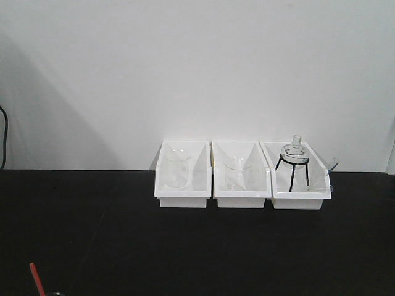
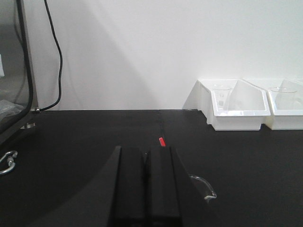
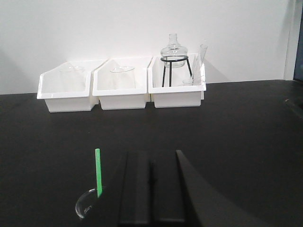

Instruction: Sort red and green spoons into left cabinet

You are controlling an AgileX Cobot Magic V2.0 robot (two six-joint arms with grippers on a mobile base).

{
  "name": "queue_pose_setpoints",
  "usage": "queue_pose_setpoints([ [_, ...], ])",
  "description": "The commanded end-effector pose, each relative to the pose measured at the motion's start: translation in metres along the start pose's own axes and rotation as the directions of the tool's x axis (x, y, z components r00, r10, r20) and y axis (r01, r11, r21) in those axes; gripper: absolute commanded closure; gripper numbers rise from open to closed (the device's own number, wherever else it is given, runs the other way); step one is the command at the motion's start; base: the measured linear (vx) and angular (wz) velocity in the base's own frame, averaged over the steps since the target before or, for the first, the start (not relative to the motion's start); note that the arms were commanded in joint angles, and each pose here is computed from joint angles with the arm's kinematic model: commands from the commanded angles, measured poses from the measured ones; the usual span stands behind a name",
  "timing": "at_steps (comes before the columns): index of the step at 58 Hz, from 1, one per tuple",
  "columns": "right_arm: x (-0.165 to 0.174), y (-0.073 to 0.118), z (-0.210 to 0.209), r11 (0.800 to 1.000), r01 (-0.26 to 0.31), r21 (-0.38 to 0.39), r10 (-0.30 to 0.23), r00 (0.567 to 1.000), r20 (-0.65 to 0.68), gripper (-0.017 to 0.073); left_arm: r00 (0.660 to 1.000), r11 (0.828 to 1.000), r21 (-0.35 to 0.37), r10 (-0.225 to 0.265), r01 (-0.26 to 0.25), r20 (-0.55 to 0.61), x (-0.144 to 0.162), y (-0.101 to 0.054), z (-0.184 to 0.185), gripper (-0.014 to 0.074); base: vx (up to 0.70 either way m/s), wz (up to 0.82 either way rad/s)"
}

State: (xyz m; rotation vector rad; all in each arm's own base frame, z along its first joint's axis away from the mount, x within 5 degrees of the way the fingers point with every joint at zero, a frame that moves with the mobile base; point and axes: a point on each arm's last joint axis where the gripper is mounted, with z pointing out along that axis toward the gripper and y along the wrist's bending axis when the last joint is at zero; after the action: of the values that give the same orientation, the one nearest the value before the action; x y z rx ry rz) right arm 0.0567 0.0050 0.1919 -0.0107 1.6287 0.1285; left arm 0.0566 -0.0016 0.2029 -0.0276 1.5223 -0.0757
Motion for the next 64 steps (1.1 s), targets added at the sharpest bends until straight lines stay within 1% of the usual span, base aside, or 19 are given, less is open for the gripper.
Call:
queue_pose_setpoints([
  [1,-0.006,0.000,-0.001,1.000,0.024,-0.001,-0.023,0.996,0.090,0.0562,0.997,1.000,0.006,-0.018,0.017,0.078,-0.002,0.000,-0.001,0.0594,0.00,0.00],
  [16,-0.006,0.000,-0.001,1.000,0.024,-0.001,-0.024,0.996,0.090,0.0562,0.997,1.000,0.006,-0.018,0.017,0.078,-0.002,0.000,-0.001,0.0594,0.00,0.00],
  [19,-0.007,0.000,-0.001,0.999,0.036,-0.001,-0.035,0.995,0.096,0.0562,0.997,1.000,0.006,-0.018,0.017,0.078,-0.002,0.000,-0.001,0.0594,0.00,0.00],
  [25,-0.008,0.000,-0.001,0.999,0.036,-0.001,-0.036,0.994,0.106,0.0562,0.997,1.000,0.006,-0.018,0.017,0.078,-0.002,0.000,-0.001,0.0594,0.00,0.00],
  [29,-0.008,0.001,-0.001,0.999,0.036,-0.002,-0.035,0.993,0.112,0.0562,0.995,1.000,0.008,-0.017,0.016,0.100,-0.004,0.000,-0.001,0.0594,0.00,0.00],
  [39,-0.017,0.002,-0.003,1.000,0.028,-0.011,-0.025,0.977,0.211,0.0562,0.991,1.000,0.010,-0.017,0.016,0.130,-0.007,0.000,-0.002,0.0594,0.00,0.00],
  [44,-0.024,0.002,-0.004,0.999,0.028,-0.016,-0.023,0.960,0.278,0.0562,0.986,1.000,0.014,-0.019,0.017,0.168,-0.011,-0.001,-0.002,0.0594,0.00,0.00],
  [47,-0.029,0.003,-0.006,1.000,0.022,-0.020,-0.015,0.947,0.320,0.0562,0.980,1.000,0.016,-0.021,0.018,0.198,-0.016,-0.001,-0.003,0.0594,0.00,0.00],
  [52,-0.043,0.003,-0.010,0.999,-0.020,-0.033,0.031,0.932,0.361,0.0562,0.969,1.000,0.020,-0.021,0.016,0.245,-0.031,-0.002,-0.005,0.0594,0.00,0.00],
  [56,-0.058,0.004,-0.014,0.999,-0.032,-0.039,0.045,0.929,0.367,0.0562,0.969,1.000,0.018,-0.013,0.009,0.245,-0.042,-0.003,-0.007,0.0594,0.00,0.00],
  [59,-0.073,0.006,-0.019,0.999,-0.021,-0.037,0.033,0.927,0.373,0.0562,0.973,1.000,0.014,0.000,-0.004,0.232,-0.054,-0.004,-0.008,0.0594,0.00,0.00],
  [60,-0.077,0.006,-0.020,0.999,-0.018,-0.034,0.029,0.933,0.359,0.0562,0.973,1.000,0.013,0.008,-0.011,0.232,-0.060,-0.004,-0.009,0.0594,0.00,0.00],
  [64,-0.100,0.008,-0.025,1.000,0.021,-0.018,-0.013,0.937,0.349,0.0562,0.983,0.999,0.003,0.044,-0.045,0.181,-0.077,-0.005,-0.005,0.0594,0.00,-0.01],
])
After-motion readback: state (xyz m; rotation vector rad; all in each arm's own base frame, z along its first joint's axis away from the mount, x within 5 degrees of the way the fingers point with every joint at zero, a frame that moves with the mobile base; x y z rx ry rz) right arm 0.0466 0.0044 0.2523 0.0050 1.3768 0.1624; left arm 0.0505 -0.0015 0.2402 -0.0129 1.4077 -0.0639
